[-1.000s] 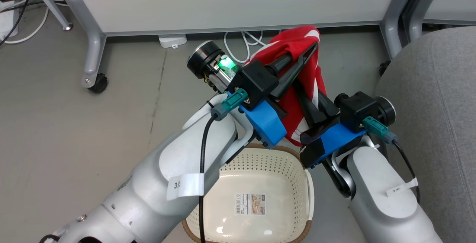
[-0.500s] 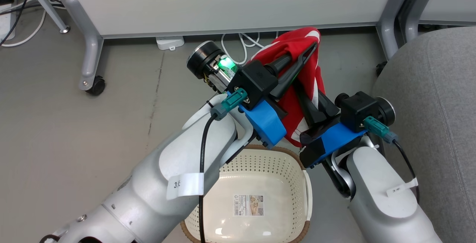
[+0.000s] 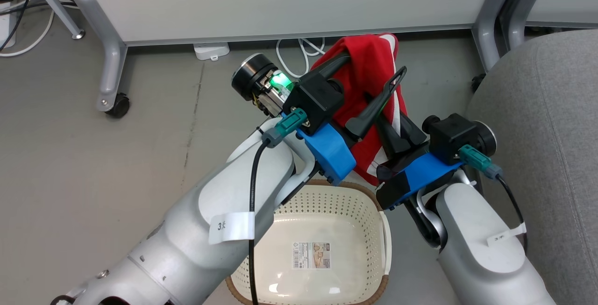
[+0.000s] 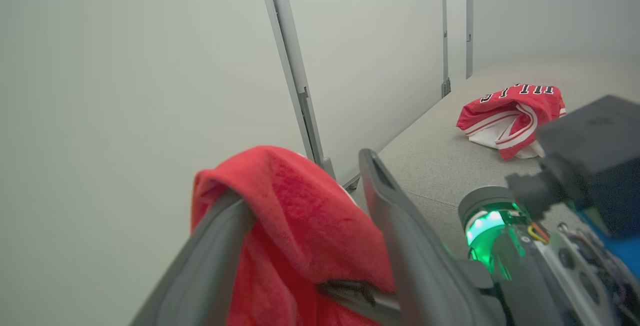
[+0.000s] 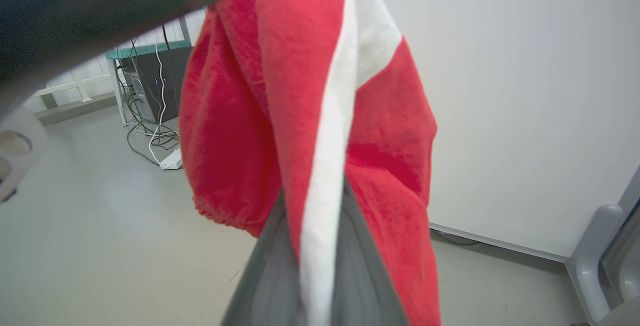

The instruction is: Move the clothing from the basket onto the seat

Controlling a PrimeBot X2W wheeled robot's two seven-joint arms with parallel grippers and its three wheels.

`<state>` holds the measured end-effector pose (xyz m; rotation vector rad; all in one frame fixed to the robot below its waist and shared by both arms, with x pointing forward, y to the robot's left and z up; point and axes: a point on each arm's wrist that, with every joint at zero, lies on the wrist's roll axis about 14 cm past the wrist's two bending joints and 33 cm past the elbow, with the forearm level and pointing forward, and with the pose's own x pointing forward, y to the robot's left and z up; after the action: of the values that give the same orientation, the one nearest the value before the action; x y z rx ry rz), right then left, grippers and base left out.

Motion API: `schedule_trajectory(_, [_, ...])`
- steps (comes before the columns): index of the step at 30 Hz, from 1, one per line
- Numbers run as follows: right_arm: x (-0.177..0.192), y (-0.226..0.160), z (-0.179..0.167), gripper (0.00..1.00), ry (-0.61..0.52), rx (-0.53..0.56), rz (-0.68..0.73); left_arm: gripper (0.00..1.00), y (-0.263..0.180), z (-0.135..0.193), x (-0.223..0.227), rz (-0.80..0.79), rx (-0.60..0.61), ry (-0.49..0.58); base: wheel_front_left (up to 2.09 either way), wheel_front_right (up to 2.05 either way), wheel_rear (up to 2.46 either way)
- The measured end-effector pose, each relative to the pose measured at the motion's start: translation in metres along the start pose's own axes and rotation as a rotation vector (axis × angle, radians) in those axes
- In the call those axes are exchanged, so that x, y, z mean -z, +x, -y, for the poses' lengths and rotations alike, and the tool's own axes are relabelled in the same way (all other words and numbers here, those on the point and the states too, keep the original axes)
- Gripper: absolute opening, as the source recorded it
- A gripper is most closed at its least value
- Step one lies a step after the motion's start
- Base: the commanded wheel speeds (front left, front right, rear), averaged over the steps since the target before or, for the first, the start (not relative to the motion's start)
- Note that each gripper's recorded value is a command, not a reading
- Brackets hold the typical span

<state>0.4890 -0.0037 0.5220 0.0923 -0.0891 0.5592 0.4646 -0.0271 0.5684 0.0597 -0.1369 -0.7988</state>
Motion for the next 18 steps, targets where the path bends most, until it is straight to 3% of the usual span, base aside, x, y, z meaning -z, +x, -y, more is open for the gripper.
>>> schedule_trajectory(7, [-0.001, 0.000, 0.013, 0.00, 0.017, 0.036, 0.011, 1.00, 0.002, 0.002, 0.011, -0.022, 0.008, -0.011, 0.00, 0.00, 0.00])
schedule_trajectory(18, [-0.001, -0.008, 0.061, 0.00, 0.032, 0.172, 0.027, 1.00, 0.012, 0.017, 0.035, -0.055, 0.065, -0.041, 0.00, 0.00, 0.00])
